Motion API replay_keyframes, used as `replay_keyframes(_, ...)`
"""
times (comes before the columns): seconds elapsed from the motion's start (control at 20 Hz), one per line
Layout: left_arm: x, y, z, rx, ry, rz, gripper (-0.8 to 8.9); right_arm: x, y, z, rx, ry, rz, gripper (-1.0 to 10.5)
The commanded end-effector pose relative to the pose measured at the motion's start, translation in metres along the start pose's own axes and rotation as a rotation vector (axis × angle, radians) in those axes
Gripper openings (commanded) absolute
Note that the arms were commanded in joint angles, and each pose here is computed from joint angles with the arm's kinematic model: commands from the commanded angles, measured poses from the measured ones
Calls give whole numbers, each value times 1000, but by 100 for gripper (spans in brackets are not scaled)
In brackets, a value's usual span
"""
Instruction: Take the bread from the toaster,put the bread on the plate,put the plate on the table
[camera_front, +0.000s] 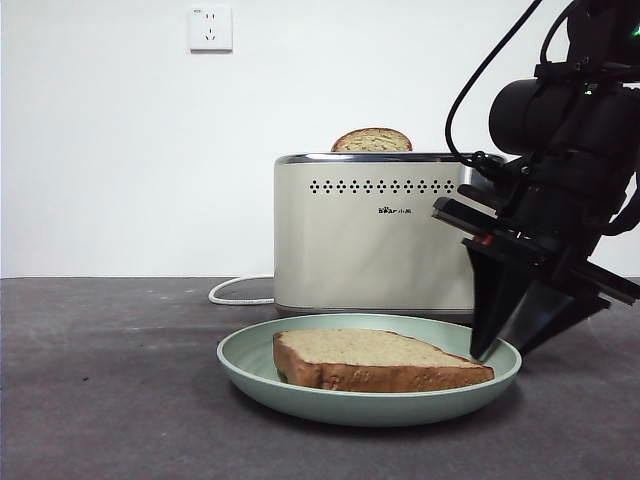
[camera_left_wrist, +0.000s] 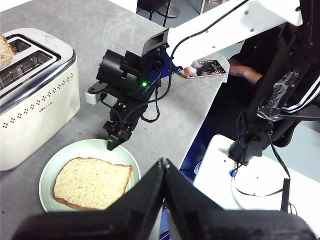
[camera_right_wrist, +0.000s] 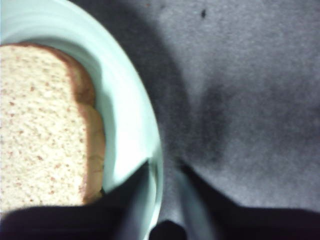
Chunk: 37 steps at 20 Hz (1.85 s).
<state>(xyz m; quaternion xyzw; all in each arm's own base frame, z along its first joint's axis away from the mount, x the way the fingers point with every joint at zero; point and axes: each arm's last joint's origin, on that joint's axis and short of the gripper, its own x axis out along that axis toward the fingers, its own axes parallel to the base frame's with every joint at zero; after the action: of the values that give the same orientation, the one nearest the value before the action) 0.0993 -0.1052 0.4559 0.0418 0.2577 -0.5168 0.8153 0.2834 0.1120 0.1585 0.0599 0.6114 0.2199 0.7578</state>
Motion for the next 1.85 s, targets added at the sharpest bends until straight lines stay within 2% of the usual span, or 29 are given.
replay_keyframes(0.05,0,0,0,17,1,-1,-8,1,0,0,-10,-3,0,447)
replay_keyframes(0.1,0,0,0,17,1,0,-8,-3,1,0,-22,-16,3,482)
replay_keyframes(0.25,0,0,0,17,1,14,-8,-26,9,0,-55,-88,13,481)
replay_keyframes(0.45,0,2,0,17,1,88,-8,-84,29,-15,-136,-233,41,480)
replay_keyframes(0.7,0,6,0,17,0,219,-8,-156,61,-68,-297,-382,98,472)
replay_keyframes(0.9,-1,7,0,17,1,261,-8,-191,77,-112,-413,-448,221,467)
replay_keyframes(0.95,-1,7,0,17,1,261,-8,-197,78,-121,-434,-461,237,449)
replay_keyframes(1.0,-1,7,0,17,1,261,-8,-202,79,-130,-451,-472,247,376)
replay_keyframes(1.15,-1,7,0,16,1,261,-8,-213,78,-146,-477,-515,263,2)
replay_keyframes(1.85,-1,7,-1,14,5,261,-4,-215,75,-155,-475,-495,253,1)
